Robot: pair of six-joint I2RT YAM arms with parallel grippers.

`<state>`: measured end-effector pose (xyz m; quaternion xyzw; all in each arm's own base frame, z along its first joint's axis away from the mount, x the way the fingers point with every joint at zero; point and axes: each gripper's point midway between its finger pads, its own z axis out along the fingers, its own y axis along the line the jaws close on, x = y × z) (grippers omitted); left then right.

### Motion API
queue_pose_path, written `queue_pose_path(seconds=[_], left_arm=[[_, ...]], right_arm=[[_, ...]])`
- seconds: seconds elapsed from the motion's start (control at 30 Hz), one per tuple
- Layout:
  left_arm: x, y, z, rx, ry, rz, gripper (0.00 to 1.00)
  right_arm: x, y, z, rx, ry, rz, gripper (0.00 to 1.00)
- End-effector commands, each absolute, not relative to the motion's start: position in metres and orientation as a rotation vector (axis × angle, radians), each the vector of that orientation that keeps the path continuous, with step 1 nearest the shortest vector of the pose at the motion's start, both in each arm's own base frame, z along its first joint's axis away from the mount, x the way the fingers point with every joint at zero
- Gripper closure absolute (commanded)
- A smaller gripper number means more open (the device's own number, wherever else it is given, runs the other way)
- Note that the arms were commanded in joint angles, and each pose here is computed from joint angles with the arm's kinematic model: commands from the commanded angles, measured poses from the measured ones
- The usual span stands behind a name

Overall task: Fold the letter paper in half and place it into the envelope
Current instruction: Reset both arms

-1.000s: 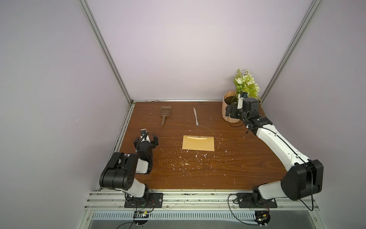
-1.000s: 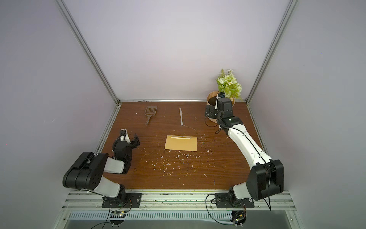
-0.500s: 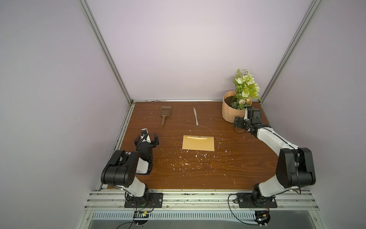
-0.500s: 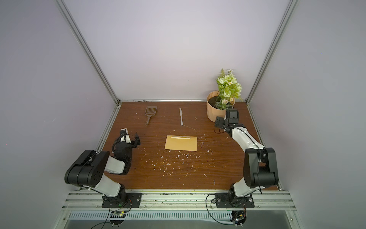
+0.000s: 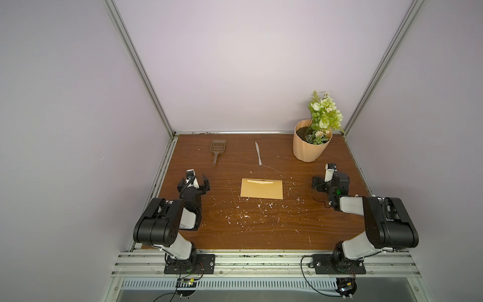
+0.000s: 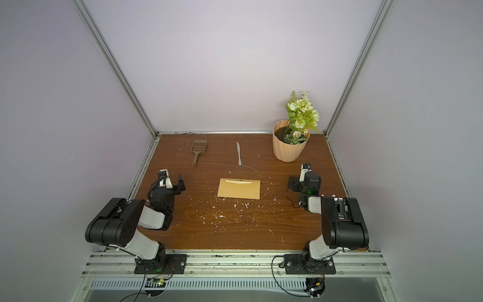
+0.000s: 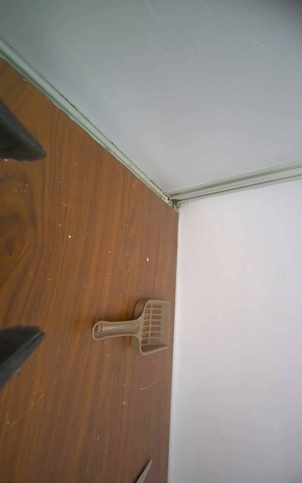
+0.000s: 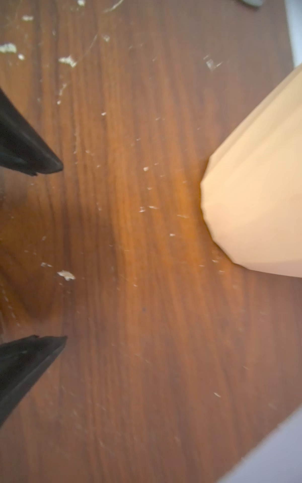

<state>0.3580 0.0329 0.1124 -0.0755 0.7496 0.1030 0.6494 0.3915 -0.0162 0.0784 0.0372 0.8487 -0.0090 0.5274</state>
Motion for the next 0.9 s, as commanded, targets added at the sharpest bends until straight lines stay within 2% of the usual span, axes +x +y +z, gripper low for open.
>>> queue_pose_path(seconds=[0.0,0.13,0.27,0.43,0.87], left_arm=[[0.362,0.032,0.129,-0.162,1.644,0.23,0.0],[0.362,0.032,0.129,-0.162,1.643,0.23,0.01],[0.362,0.033,0.129,-0.164,1.643,0.231,0.0],[0.362,0.032,0.129,-0.163,1.643,0.231,0.0],[0.362,0.033,0.129,-0.163,1.645,0.227,0.0]], right_arm=[[0.39,-0.008,0.128,0.043,1.789,0.022,0.01],[0.358,0.011,0.136,-0.059,1.607,0.04,0.0],[0.33,-0.012,0.145,0.091,1.535,-0.076,0.0],[0.371,-0.016,0.124,0.128,1.706,-0.115,0.0],[0.367,-0.015,0.128,0.128,1.666,-0.115,0.0]])
